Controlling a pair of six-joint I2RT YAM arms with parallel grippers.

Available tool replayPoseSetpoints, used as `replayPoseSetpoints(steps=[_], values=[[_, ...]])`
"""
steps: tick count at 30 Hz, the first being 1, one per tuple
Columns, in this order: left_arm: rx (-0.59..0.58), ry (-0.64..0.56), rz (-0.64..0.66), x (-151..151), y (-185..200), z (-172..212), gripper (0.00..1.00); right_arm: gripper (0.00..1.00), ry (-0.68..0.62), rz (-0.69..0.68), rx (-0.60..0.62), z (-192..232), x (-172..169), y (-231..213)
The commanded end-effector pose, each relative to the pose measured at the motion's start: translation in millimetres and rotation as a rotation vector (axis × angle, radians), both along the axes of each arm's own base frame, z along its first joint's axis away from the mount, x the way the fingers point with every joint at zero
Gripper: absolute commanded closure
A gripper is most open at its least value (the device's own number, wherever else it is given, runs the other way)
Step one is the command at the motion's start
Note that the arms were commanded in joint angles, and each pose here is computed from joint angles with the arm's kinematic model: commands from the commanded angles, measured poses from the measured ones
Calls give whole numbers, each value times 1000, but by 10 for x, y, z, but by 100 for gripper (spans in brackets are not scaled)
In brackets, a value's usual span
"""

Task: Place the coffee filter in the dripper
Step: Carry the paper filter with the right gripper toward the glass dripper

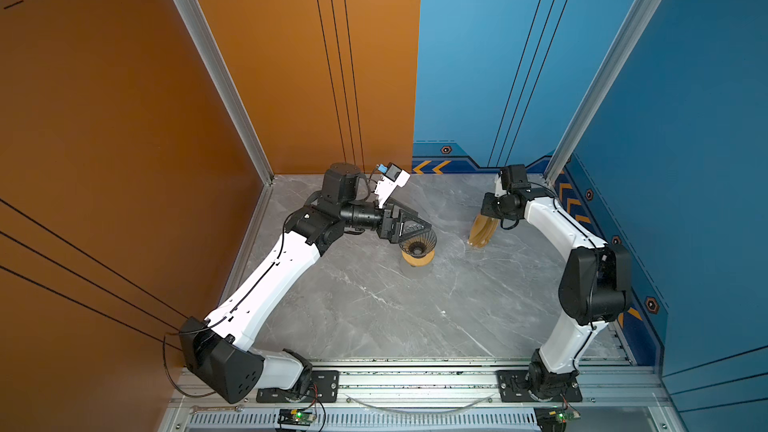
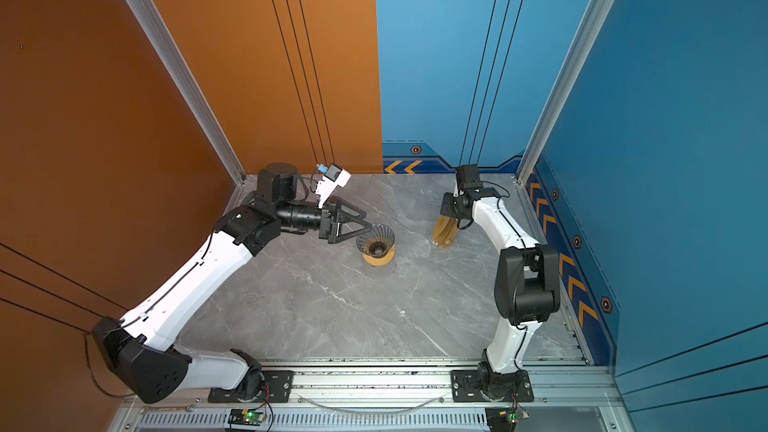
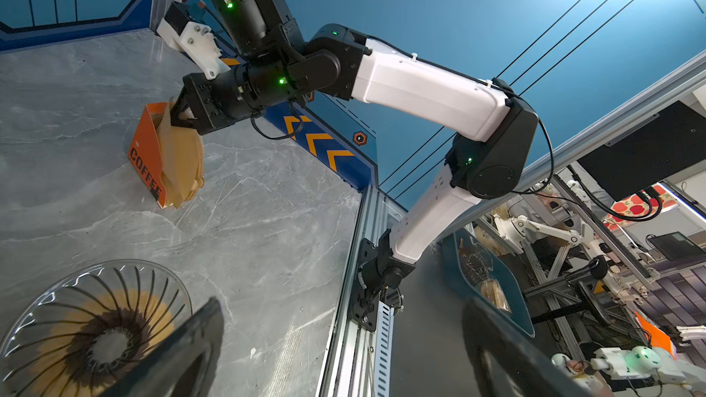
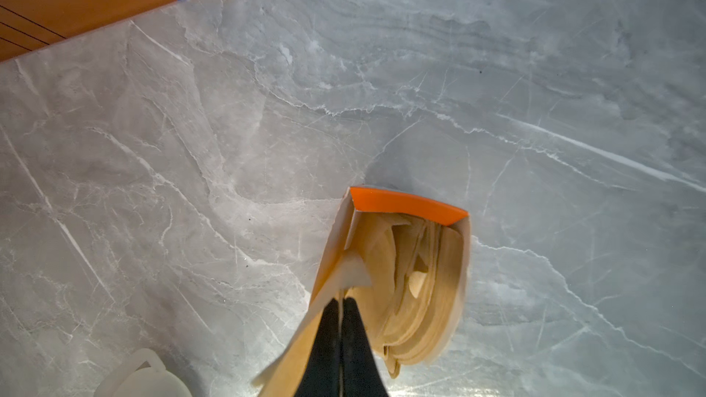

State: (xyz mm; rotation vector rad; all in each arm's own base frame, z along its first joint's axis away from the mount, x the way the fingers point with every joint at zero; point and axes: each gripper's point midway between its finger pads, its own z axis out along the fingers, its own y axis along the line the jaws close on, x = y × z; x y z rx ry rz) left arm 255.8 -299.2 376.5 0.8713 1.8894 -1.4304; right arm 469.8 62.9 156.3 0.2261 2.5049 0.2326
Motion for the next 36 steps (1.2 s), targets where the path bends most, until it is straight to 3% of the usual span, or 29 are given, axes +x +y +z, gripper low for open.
replayPoseSetpoints(steps=[1, 13, 20, 36], values=[[-13, -39, -3, -37, -11, 82, 2, 100, -16, 7, -41, 85, -105, -26], [-3, -38, 9, -23, -25, 45, 2, 100, -56, 27, -43, 392, -429, 12], [-3, -57, 42, 20, 44, 80, 2, 100, -68, 71, 23, 687, -689, 134], [-24, -90, 103, 112, 223, 190, 2, 100, -83, 326, 164, 1299, -1276, 876]])
